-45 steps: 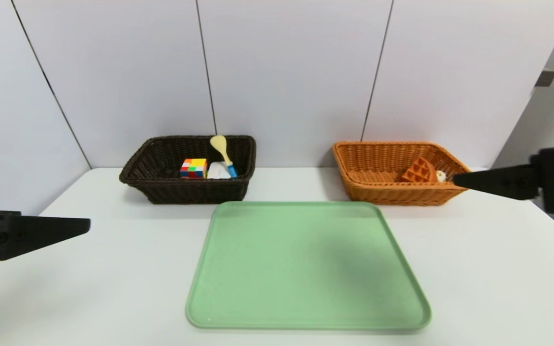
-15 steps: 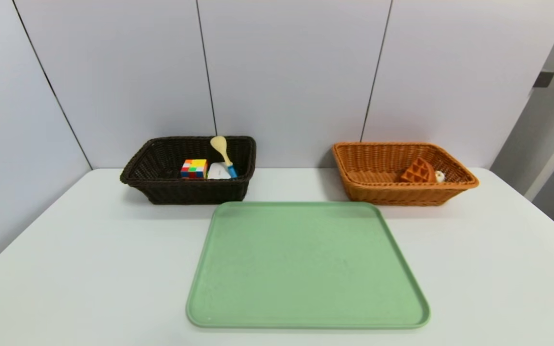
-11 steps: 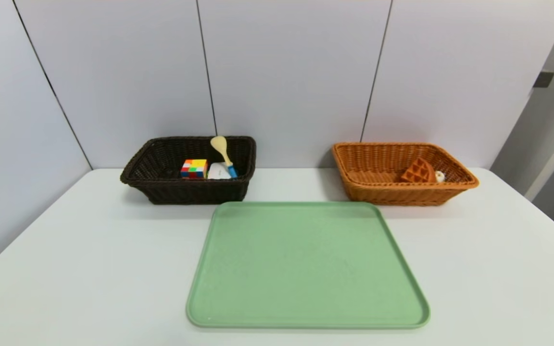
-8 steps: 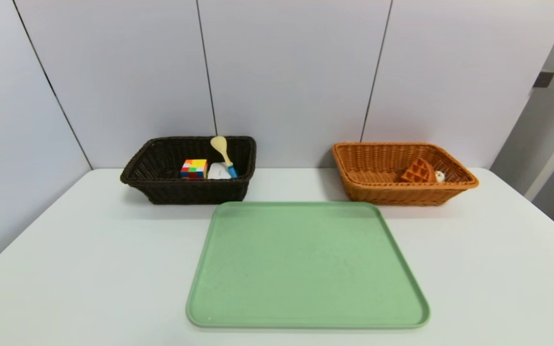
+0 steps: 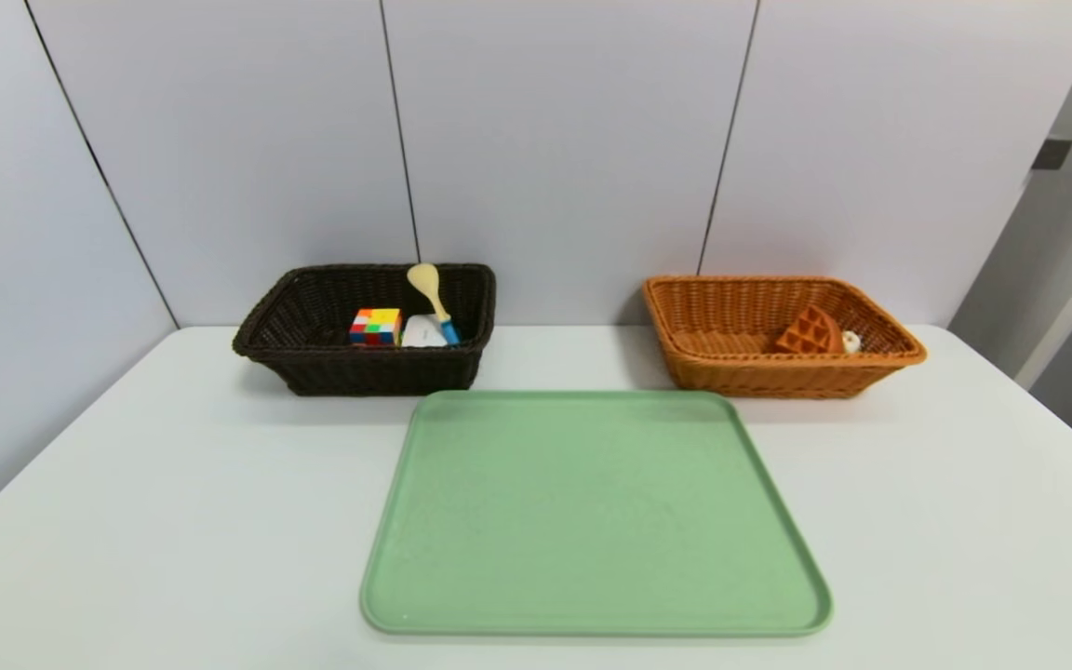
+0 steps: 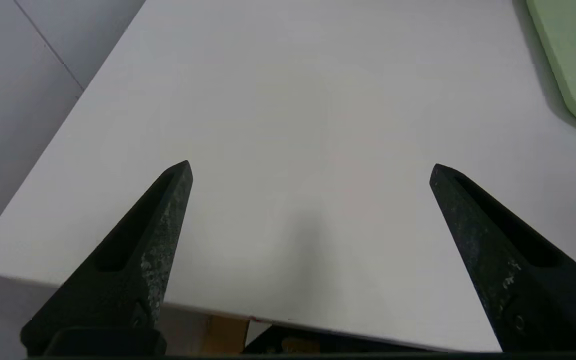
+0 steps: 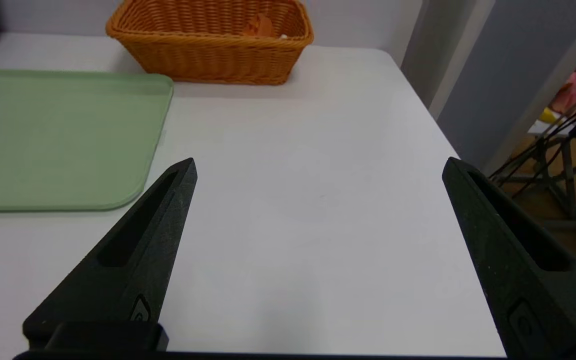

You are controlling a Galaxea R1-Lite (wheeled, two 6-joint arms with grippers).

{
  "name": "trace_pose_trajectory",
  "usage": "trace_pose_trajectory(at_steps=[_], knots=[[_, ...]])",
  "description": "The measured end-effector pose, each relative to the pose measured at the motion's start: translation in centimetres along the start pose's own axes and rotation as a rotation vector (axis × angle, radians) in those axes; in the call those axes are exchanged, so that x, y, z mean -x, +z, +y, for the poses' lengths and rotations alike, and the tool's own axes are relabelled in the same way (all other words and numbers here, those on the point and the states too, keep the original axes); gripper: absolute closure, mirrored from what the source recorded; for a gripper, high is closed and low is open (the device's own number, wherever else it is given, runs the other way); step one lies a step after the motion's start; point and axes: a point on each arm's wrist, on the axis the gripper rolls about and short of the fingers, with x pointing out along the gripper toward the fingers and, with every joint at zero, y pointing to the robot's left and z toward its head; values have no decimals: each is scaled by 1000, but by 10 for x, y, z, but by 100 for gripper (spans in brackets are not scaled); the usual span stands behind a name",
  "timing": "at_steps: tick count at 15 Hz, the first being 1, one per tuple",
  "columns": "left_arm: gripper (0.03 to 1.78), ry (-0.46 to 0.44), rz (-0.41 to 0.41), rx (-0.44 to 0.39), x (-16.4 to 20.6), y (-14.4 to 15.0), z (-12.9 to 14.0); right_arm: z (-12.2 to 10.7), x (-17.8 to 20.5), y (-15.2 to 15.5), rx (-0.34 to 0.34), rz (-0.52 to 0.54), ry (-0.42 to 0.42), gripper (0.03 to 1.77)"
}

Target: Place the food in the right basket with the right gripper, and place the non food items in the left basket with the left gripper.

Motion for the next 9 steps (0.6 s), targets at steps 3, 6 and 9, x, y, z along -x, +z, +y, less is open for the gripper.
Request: trace_pose_trajectory(at_steps=[3, 6, 9], knots=[[12, -1, -117, -51, -14, -9, -2, 3, -11, -19, 52, -113, -17, 11], [12, -15, -129, -66, -17, -21, -2, 6, -21, -37, 59, -168, -28, 11], [12, -100, -158, -73, -21, -26, -5, 9, -33, -56, 67, -176, -26, 11]])
